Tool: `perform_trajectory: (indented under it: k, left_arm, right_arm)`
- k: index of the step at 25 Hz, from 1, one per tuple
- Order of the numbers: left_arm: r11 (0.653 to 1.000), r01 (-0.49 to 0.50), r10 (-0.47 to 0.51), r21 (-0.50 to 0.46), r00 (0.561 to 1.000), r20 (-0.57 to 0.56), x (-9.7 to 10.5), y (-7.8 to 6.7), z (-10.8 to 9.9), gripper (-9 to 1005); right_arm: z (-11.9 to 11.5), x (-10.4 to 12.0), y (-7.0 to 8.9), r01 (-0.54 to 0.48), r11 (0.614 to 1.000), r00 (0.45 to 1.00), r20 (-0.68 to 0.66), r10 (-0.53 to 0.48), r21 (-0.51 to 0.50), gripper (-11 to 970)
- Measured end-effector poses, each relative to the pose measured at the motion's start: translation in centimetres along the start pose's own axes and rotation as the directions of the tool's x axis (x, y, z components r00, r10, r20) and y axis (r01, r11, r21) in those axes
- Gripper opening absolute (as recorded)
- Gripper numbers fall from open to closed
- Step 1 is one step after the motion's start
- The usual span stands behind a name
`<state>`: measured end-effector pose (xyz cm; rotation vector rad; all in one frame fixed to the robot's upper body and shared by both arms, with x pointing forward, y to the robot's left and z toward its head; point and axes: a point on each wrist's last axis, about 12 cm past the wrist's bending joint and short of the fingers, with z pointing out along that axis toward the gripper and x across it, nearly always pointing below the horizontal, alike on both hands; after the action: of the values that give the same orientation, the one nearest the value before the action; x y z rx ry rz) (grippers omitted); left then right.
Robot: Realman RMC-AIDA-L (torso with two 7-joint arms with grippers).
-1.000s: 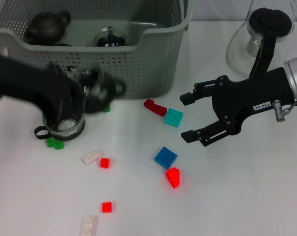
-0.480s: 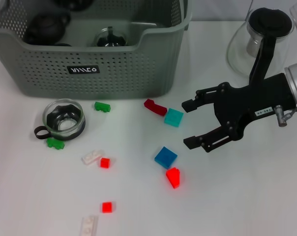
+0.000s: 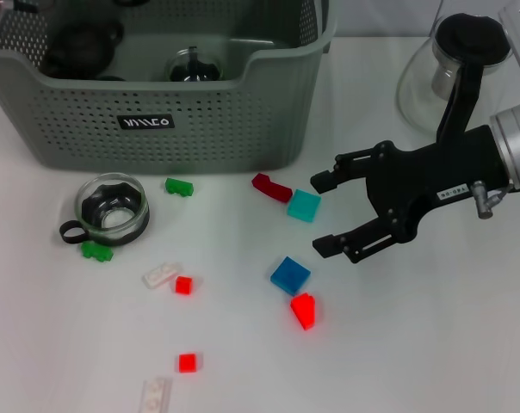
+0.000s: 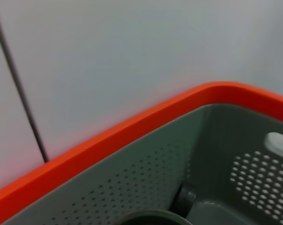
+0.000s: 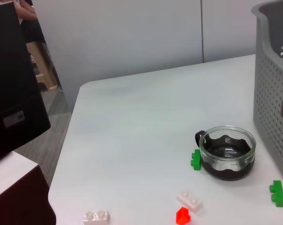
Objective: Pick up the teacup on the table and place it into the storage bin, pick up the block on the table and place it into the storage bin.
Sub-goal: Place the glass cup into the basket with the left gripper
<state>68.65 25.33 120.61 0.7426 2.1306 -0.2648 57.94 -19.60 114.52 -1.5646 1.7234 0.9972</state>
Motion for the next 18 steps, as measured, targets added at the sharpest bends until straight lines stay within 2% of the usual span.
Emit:
perform_trajectory:
  k: [5,10,17,18]
  left_arm:
    - [0.999,-0.033,0.031,-0.03,0.999,-0.035,0.2,-1.0,1.8,52]
    - [0.997,-0.075,0.074,-0.018,0.995,-0.067,0.5,-2.4,2.9,53]
    - [0.997,-0.078,0.077,-0.011,0.995,-0.068,0.6,-2.9,3.2,54]
    - [0.997,-0.076,0.075,-0.01,0.995,-0.07,0.7,-2.9,3.3,88]
  right_arm:
    - [0.0,0.0,0.0,0.004,1.0,1.0,0.0,-0.004,0.002,927]
    - [0.0,0.0,-0.1,0.006,1.0,1.0,-0.002,-0.006,0.008,925]
    - [0.0,0.0,-0.1,0.008,1.0,1.0,-0.002,-0.008,0.01,922]
    - [0.0,0.0,-0.1,0.008,1.0,1.0,-0.002,-0.008,0.01,921]
